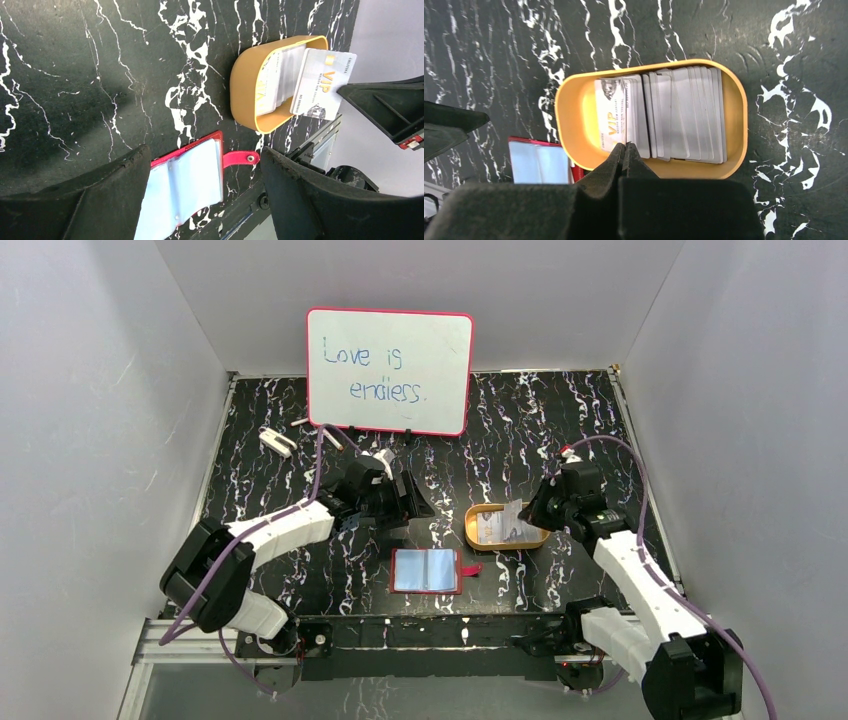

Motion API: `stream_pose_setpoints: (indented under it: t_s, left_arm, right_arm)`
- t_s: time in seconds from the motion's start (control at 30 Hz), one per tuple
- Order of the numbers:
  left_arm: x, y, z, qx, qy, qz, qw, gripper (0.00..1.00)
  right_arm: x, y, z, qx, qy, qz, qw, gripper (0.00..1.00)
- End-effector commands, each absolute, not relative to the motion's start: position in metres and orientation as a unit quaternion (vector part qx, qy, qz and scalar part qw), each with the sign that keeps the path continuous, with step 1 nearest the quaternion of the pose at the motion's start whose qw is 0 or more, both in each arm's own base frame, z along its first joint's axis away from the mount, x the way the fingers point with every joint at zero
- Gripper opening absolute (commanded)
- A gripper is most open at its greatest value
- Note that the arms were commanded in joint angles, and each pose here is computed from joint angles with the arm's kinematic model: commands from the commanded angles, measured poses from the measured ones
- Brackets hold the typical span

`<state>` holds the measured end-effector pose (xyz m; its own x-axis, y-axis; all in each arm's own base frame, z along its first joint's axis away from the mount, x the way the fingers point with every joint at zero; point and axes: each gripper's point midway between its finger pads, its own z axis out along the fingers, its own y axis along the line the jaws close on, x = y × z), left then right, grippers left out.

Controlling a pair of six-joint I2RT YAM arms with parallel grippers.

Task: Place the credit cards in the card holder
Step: Pick up the credit card from the storage box.

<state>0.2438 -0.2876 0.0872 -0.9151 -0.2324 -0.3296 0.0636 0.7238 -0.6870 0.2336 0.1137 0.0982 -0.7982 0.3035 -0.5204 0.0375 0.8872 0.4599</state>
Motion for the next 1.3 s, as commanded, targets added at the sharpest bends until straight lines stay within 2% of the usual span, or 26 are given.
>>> stream_pose_setpoints:
  t_s: [0.0, 0.2, 0.37, 0.47, 0.67, 0.77, 1.17, 1.27]
  left_arm:
    - [0.254, -0.290, 0.123, -0.036, 0.892, -0.381, 0.241, 0.77]
    - [0.257, -0.291, 0.128, -0.035, 0.891, -0.380, 0.246, 0.77]
    - [0.257, -0.290, 0.151, -0.036, 0.876, -0.400, 0.268, 0.78]
    - [0.252, -0.293, 0.185, -0.029, 0.846, -0.446, 0.290, 0.82]
    - [0.223, -0.298, 0.259, 0.010, 0.748, -0.577, 0.328, 0.95]
    - [0.212, -0.299, 0.279, 0.030, 0.711, -0.616, 0.338, 0.97]
    - [0.210, -0.319, 0.293, 0.063, 0.675, -0.668, 0.309, 0.90]
    - [0.210, -0.325, 0.295, 0.073, 0.673, -0.674, 0.297, 0.83]
  right_arm:
    - [0.242, 0.112, 0.137, 0.087, 0.908, 0.223, 0.343, 0.00]
    - [0.241, 0.115, 0.148, 0.084, 0.903, 0.235, 0.349, 0.00]
    - [0.239, 0.146, 0.204, 0.044, 0.843, 0.350, 0.407, 0.00]
    - [0.231, 0.169, 0.243, 0.000, 0.800, 0.428, 0.420, 0.00]
    - [0.203, 0.205, 0.296, -0.065, 0.721, 0.574, 0.384, 0.00]
    - [0.194, 0.211, 0.308, -0.073, 0.695, 0.616, 0.363, 0.00]
    - [0.186, 0.234, 0.308, -0.060, 0.667, 0.671, 0.318, 0.00]
    - [0.185, 0.240, 0.307, -0.057, 0.664, 0.677, 0.313, 0.00]
